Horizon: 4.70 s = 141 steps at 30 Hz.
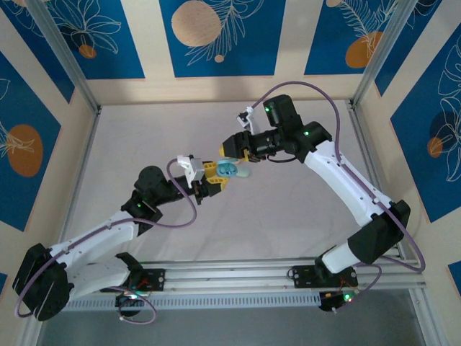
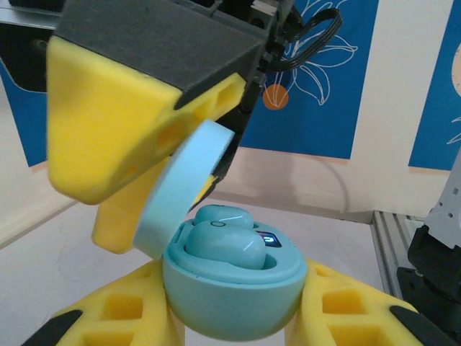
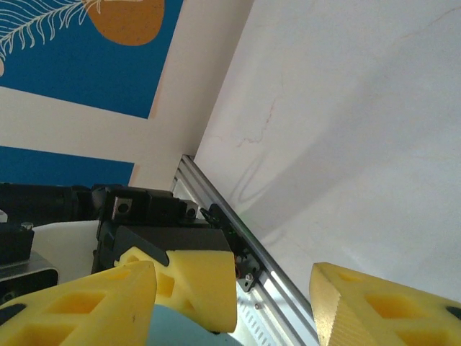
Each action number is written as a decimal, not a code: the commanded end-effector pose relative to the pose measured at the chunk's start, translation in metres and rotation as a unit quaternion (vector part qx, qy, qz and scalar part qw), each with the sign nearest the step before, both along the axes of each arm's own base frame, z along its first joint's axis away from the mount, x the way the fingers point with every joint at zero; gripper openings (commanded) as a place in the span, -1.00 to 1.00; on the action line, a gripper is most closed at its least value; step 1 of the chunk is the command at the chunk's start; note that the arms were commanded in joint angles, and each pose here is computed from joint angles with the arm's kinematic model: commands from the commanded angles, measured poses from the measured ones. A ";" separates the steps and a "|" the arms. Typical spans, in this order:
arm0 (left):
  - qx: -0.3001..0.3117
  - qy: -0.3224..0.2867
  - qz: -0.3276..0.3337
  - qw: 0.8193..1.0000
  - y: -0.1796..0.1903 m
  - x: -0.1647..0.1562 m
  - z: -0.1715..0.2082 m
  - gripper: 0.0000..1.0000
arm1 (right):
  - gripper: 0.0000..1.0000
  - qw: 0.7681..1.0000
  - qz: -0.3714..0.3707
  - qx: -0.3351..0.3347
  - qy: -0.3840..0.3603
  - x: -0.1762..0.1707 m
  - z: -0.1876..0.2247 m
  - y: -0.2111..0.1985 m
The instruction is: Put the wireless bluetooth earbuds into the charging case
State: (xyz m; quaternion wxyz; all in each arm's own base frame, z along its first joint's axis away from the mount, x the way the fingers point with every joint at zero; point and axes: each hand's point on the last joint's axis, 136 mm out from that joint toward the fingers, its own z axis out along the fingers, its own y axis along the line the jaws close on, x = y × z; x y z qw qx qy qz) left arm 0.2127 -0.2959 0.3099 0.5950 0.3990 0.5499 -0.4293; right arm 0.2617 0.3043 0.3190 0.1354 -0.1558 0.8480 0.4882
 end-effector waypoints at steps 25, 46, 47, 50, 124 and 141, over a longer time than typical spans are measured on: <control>-0.068 -0.039 0.000 0.997 0.004 -0.005 0.038 -0.38 | 0.04 0.974 0.099 0.187 0.086 -0.052 0.031 -0.008; -0.029 -0.011 0.048 0.998 0.006 0.013 0.015 0.12 | -0.57 0.976 0.062 0.191 0.090 -0.034 0.016 -0.007; -0.026 -0.008 0.054 0.998 0.007 0.014 0.013 0.22 | -0.58 0.977 0.049 0.189 0.088 -0.031 0.013 -0.010; -0.006 0.007 0.080 0.997 0.013 0.020 0.003 0.50 | -0.57 0.981 -0.004 0.174 0.080 -0.015 -0.004 -0.021; 0.205 0.095 0.626 0.747 0.269 0.123 -0.165 1.00 | 0.43 0.812 -0.410 -0.275 -0.310 0.113 -0.207 -0.292; 0.143 0.064 0.600 0.784 0.271 0.156 -0.201 0.99 | 0.99 0.821 -0.375 -0.247 -0.351 0.135 -0.226 -0.276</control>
